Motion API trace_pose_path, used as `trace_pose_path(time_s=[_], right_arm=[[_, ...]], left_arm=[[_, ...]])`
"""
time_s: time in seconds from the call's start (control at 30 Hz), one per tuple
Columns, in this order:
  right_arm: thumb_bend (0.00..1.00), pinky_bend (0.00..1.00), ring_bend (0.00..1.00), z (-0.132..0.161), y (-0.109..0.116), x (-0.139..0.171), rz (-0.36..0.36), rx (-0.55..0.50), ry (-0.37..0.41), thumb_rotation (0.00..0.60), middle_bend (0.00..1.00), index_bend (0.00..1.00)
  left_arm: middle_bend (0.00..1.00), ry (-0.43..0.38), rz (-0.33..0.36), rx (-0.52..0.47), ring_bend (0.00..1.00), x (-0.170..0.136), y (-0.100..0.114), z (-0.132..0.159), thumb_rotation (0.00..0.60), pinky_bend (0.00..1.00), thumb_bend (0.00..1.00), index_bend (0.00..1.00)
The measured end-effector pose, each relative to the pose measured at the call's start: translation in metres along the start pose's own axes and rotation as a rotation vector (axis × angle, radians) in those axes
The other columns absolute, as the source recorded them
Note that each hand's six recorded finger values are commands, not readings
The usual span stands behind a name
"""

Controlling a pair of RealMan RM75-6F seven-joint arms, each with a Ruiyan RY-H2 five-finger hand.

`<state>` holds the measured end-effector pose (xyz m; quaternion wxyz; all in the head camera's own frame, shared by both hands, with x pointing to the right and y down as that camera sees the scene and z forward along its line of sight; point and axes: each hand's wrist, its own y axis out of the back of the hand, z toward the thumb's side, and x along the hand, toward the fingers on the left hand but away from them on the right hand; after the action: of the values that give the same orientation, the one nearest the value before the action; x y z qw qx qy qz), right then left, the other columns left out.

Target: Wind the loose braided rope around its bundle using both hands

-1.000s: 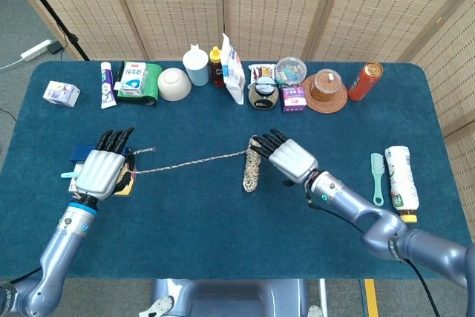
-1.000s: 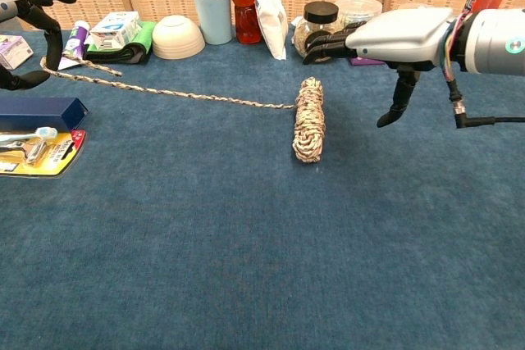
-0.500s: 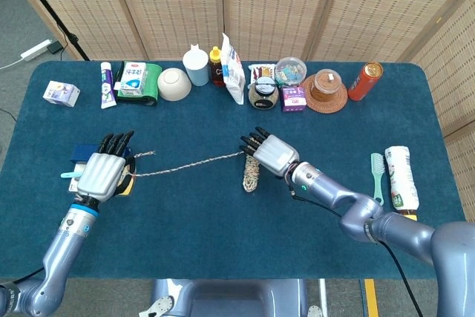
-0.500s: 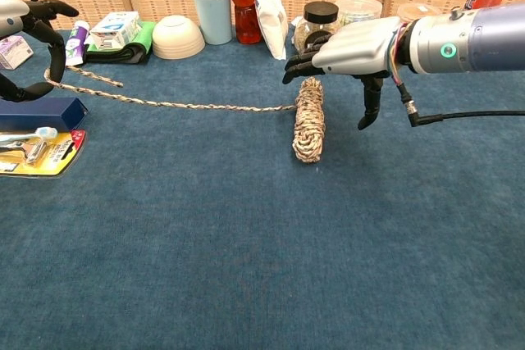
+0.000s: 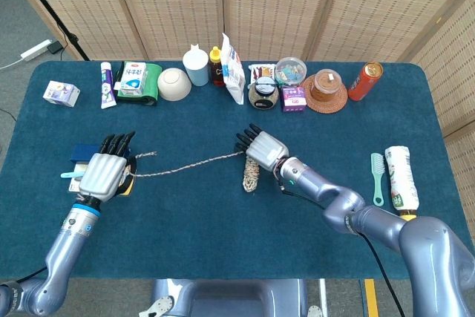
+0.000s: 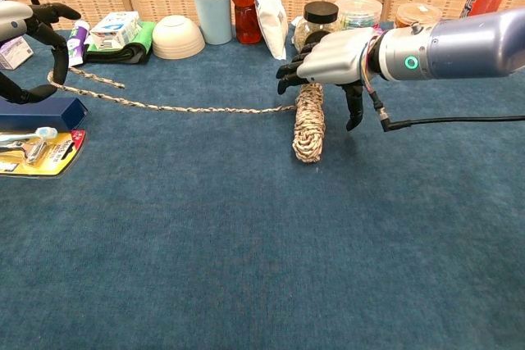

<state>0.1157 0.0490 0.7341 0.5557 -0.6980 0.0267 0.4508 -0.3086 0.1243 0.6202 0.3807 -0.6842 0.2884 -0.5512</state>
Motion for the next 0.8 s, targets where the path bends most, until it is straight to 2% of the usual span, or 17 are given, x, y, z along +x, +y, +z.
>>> trace_pose_path(time_s=[0.07, 0.13, 0.2, 0.27, 0.37, 0.53, 0.8], right_arm=[[0.06, 0.0, 0.0, 0.001, -0.003, -0.002, 0.004, -0.002, -0.003, 0.6, 0.0, 0.27], [0.15, 0.0, 0.0, 0.003, -0.005, -0.004, 0.007, -0.004, -0.003, 0.6, 0.0, 0.33], [0.25, 0.01, 0.0, 0.004, -0.007, -0.005, 0.009, -0.011, -0.004, 0.6, 0.04, 0.37], [0.3, 0.05, 0.0, 0.005, -0.009, -0.005, 0.008, -0.024, -0.005, 0.6, 0.09, 0.4], [0.33, 0.18, 0.08, 0.007, -0.01, -0.005, 0.005, -0.048, -0.005, 0.6, 0.19, 0.42], [0.37, 0.42, 0.28, 0.006, -0.011, -0.003, -0.007, -0.094, -0.006, 0.6, 0.34, 0.44], [0.46, 0.77, 0.5, 0.004, -0.012, 0.006, -0.019, -0.153, 0.0, 0.6, 0.41, 0.38]], left_arm=[[0.0, 0.001, 0.0, -0.001, 0.0, 0.0, 0.0, 0.0, 0.6, 0.0, 0.41, 0.59], [0.0, 0.003, 0.0, -0.001, 0.0, 0.0, 0.001, -0.001, 0.6, 0.0, 0.41, 0.59], [0.0, 0.006, 0.0, -0.002, 0.0, 0.001, 0.001, -0.002, 0.6, 0.0, 0.41, 0.59], [0.0, 0.007, 0.0, -0.001, 0.0, 0.001, 0.001, -0.002, 0.6, 0.0, 0.41, 0.59], [0.0, 0.009, 0.0, -0.003, 0.0, 0.001, 0.001, -0.003, 0.6, 0.0, 0.41, 0.59], [0.0, 0.011, 0.001, -0.006, 0.0, 0.001, 0.001, -0.003, 0.6, 0.0, 0.41, 0.59], [0.0, 0.007, 0.007, -0.012, 0.0, 0.002, 0.004, -0.002, 0.6, 0.0, 0.41, 0.59]])
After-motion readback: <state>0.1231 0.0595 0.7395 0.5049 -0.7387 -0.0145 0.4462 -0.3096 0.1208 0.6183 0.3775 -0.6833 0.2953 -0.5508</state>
